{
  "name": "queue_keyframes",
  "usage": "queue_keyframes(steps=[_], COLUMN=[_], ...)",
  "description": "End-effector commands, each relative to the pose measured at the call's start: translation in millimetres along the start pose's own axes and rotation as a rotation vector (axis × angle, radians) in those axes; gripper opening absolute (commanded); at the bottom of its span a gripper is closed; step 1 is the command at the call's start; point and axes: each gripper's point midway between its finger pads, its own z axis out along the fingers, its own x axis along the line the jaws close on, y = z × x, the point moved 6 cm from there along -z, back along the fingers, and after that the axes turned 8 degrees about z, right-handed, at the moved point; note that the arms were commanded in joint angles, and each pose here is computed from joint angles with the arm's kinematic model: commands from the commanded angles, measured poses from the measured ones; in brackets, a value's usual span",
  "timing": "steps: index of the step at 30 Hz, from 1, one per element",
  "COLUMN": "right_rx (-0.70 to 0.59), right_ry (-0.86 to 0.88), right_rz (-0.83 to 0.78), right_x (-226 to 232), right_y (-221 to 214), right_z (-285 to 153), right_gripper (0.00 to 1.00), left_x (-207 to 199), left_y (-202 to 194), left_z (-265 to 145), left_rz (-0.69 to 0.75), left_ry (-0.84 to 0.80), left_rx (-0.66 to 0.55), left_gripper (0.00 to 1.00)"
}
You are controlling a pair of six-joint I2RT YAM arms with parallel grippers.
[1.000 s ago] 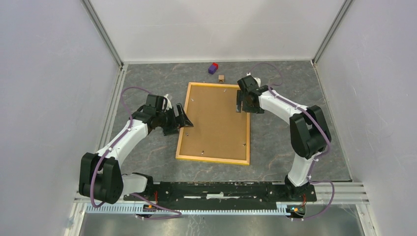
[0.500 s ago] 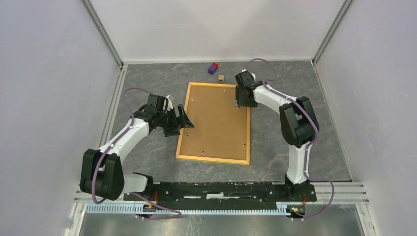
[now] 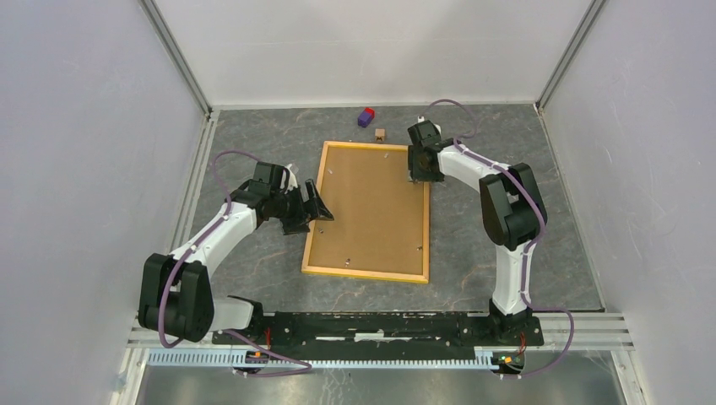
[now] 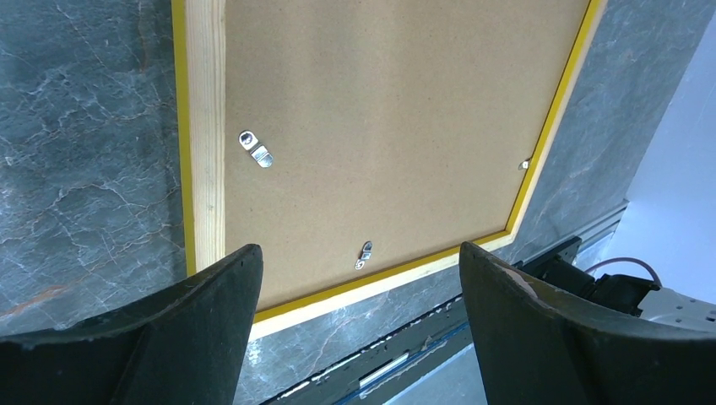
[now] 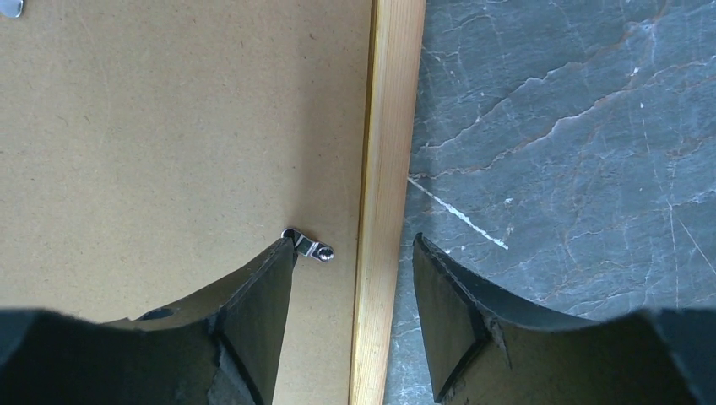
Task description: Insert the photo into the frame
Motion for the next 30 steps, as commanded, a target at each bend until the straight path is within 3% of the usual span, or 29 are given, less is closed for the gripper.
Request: queue_keyframes(steps=[1, 6, 21, 25, 30], right_rx=[-0.039, -0.032, 0.032, 0.048, 0.064], right_ry=[0.017, -0.019, -0.049, -0.032, -0.051], right_rz=[-0.003, 0.008, 0.084, 0.098, 0.124], right_x=[6.2, 0.1, -5.2, -4.7, -5.8], right_y=[11.2, 8.0, -11.4, -14.5, -16.2], right_z=[2.2, 7.8, 11.0, 6.3, 1.0], right_gripper=[0.61, 0.59, 0.33, 0.22, 0.00], left_x=[-10.7, -11.1, -11.2, -10.7, -11.1], left_y=[8.2, 8.5, 8.3, 8.1, 8.1], left_z=[-4.4, -4.3, -4.1, -4.5, -4.8], left_rz=[-0.002, -0.002, -0.002, -0.003, -0.001], left_ry=[-0.043, -0.045, -0.045, -0.044, -0.043], left_rx=[-0.015, -0.015, -0.015, -0.016, -0.018], left_gripper=[0.91, 0.91, 0.91, 0.91, 0.91])
